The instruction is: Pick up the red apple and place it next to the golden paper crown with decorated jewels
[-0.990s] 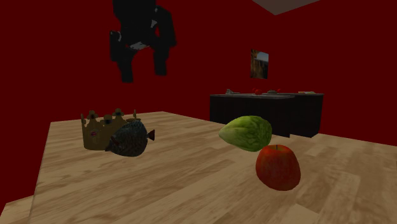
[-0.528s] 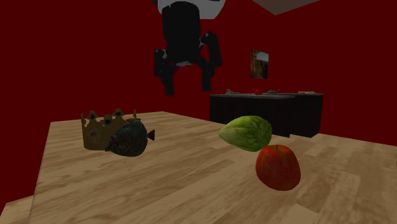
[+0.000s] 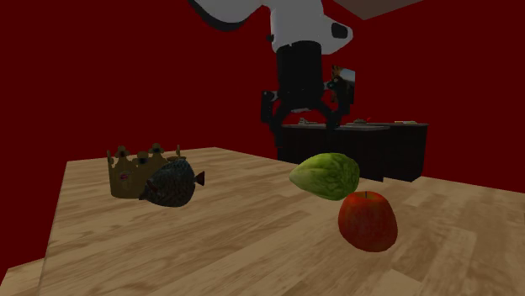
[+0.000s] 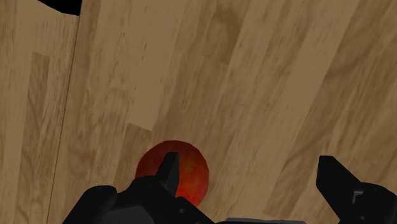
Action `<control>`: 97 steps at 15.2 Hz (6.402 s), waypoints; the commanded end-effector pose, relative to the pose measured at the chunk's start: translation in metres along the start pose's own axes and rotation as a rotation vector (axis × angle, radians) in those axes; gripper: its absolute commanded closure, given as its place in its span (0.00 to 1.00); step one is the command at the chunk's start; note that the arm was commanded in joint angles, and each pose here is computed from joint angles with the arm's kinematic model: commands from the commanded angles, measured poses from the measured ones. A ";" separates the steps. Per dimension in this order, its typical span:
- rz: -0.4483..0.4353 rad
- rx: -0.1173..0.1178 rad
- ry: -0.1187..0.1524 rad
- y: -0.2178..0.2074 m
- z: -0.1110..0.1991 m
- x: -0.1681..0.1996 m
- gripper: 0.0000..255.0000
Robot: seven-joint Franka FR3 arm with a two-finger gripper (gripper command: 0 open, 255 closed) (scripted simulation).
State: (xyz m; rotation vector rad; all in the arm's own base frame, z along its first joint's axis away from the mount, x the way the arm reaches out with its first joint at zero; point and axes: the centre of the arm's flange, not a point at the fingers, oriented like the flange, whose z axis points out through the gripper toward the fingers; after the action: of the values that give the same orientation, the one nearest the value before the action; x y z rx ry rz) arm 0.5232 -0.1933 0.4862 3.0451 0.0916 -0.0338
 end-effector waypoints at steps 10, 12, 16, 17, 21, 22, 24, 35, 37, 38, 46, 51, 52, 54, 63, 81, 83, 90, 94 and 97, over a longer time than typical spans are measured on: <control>-0.005 0.009 -0.003 0.086 0.056 0.104 0.00; -0.005 0.009 -0.003 0.087 0.062 0.105 0.00; -0.005 0.009 -0.003 0.087 0.083 0.105 0.00; -0.005 0.009 -0.003 0.087 0.088 0.105 0.00; -0.005 0.009 -0.003 0.087 0.096 0.105 0.00; -0.005 0.009 -0.003 0.087 0.096 0.105 0.00; -0.005 0.009 -0.003 0.087 0.096 0.105 0.00; -0.005 0.009 -0.003 0.087 0.097 0.104 1.00; -0.005 0.009 -0.003 0.087 0.091 0.105 1.00; -0.005 0.009 -0.003 0.088 0.086 0.104 1.00; -0.005 0.009 -0.003 0.092 0.044 0.103 1.00; -0.005 0.009 -0.003 0.094 0.018 0.103 1.00; -0.005 0.009 -0.003 0.095 0.012 0.103 1.00; -0.005 0.009 -0.003 0.096 0.002 0.102 1.00; -0.005 0.009 -0.003 0.100 -0.045 0.101 1.00; -0.005 0.009 -0.003 0.070 -0.126 0.089 1.00; -0.005 0.009 -0.003 0.044 -0.129 0.082 1.00; -0.005 0.009 -0.003 -0.044 -0.136 0.057 1.00; -0.005 0.009 -0.003 -0.095 -0.141 0.043 1.00; -0.005 0.009 -0.003 -0.133 -0.144 0.033 1.00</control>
State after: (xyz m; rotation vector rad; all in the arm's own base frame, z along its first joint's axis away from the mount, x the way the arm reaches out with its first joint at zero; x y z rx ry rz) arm 0.5513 -0.0580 0.6167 3.0545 0.1009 -0.0390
